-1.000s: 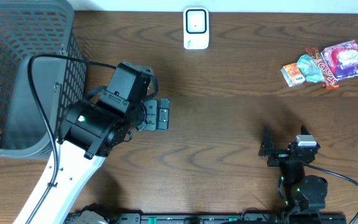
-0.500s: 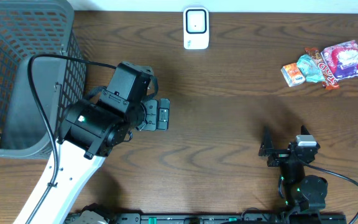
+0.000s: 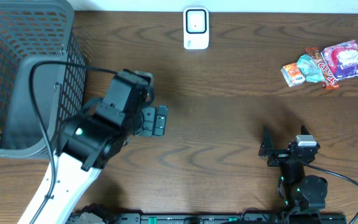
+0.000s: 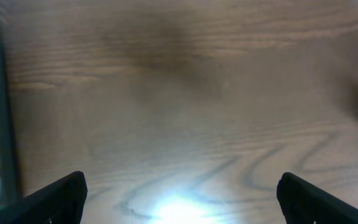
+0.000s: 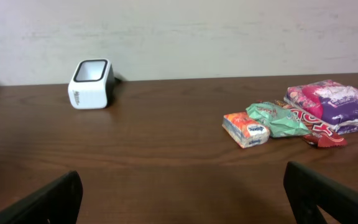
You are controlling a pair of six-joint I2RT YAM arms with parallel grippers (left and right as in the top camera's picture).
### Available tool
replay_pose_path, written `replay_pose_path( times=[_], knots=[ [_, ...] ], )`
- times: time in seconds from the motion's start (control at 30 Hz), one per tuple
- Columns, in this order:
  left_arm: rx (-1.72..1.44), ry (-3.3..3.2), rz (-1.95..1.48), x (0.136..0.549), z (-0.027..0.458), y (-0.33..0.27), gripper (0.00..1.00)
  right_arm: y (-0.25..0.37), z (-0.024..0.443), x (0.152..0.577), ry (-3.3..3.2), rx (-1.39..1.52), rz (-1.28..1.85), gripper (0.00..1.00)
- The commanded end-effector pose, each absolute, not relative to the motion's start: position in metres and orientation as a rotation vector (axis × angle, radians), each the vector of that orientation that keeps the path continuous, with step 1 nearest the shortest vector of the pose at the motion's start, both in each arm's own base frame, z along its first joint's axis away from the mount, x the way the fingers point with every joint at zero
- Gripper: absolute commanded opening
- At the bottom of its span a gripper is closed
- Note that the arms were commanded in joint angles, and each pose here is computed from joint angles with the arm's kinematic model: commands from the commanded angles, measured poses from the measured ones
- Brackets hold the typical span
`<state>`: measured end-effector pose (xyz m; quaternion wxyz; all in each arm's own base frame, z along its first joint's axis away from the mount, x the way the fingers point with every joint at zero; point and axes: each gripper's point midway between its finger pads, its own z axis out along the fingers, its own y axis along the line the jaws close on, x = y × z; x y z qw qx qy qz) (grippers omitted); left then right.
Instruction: Scan the item barcode
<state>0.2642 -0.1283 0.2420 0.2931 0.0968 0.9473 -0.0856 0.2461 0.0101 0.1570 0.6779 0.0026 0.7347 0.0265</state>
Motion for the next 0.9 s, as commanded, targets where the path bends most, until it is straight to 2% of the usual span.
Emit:
replay_pose_path(
  times=[0.0,0.23,0.47,0.87],
  knots=[
    [0.239,2.488,-0.196,0.257,0.235,-0.108,0.98,0.012,0.157,0.246,1.645,-0.007,0.059,0.99],
    [0.123,2.374,-0.246,0.241,0.206,-0.08,0.98,0.012,0.157,0.246,1.645,-0.007,0.059,0.99],
    [0.053,2.079,-0.287,0.234,0.211,-0.064,0.98,0.012,0.157,0.246,1.645,-0.006,0.06,0.99],
    [0.017,1.898,-0.318,0.227,0.191,-0.055,0.98,0.012,0.157,0.246,1.645,-0.006,0.06,0.99]
  ],
)
